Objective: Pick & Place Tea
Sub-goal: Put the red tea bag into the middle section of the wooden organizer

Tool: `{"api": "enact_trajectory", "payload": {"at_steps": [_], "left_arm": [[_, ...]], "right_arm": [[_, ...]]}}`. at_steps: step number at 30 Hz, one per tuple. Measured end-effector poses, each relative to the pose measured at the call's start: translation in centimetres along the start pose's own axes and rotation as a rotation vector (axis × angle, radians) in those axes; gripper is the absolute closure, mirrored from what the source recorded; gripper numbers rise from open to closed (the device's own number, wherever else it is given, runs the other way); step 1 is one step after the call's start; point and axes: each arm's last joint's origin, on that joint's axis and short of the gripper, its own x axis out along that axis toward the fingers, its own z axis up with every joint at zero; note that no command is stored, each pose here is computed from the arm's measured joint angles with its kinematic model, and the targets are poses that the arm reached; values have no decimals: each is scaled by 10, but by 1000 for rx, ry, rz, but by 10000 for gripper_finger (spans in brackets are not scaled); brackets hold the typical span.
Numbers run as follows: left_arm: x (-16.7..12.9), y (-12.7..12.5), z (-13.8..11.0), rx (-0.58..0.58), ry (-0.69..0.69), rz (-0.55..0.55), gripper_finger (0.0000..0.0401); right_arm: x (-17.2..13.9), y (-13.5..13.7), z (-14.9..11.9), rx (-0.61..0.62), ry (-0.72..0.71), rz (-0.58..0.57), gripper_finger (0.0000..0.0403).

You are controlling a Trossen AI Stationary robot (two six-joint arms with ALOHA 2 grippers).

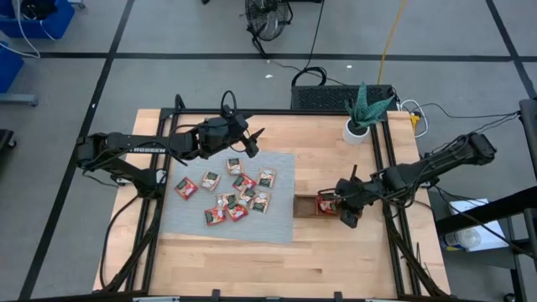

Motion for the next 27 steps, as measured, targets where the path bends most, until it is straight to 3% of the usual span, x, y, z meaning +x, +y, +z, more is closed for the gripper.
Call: {"api": "enact_trajectory", "payload": {"at_steps": [20, 27], "left_arm": [[0, 0, 0, 1, 1, 0, 105], [0, 0, 0, 1, 1, 0, 105]], "right_arm": [[24, 3, 4, -120, 17, -85, 342], [24, 5, 7, -247, -17, -70, 396]]}}
